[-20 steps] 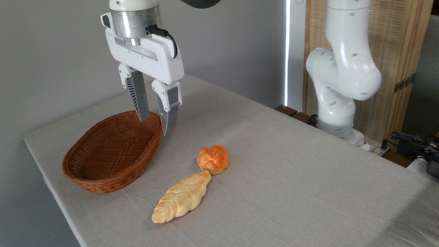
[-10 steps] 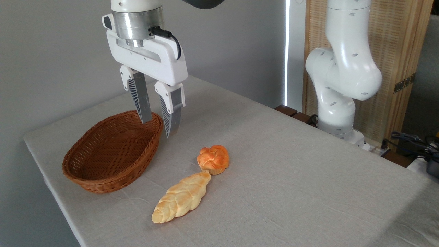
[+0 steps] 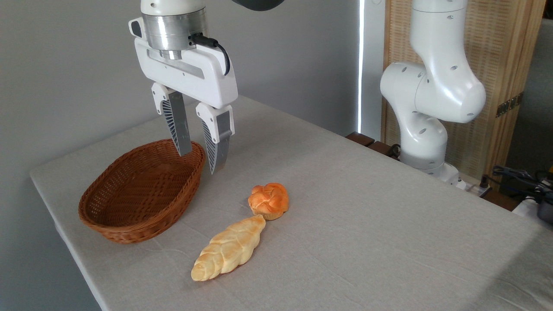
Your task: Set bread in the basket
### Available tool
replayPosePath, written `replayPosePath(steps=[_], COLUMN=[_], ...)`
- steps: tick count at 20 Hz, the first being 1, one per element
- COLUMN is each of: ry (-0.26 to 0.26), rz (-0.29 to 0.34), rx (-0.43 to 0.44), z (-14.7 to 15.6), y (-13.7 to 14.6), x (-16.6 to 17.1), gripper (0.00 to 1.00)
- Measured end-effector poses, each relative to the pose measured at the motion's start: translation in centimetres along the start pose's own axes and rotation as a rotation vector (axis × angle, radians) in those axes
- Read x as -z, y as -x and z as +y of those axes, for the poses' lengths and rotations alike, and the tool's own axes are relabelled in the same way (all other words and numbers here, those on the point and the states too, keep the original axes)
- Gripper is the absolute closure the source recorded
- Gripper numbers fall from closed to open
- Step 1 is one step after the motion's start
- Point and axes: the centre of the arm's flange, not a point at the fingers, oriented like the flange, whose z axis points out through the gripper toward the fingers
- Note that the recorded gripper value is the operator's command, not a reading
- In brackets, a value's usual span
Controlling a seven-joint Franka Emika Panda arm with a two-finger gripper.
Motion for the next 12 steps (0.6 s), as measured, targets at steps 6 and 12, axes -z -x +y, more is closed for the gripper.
replayPosePath(steps=[6,12], ry=[0.002,0.032], rz=[-0.003,-0.051], rx=[-0.004,-0.013], z=[0.17,0.9], y=[-0.07,0.24], x=[-0.1,-0.91], gripper=[0.0,0.0])
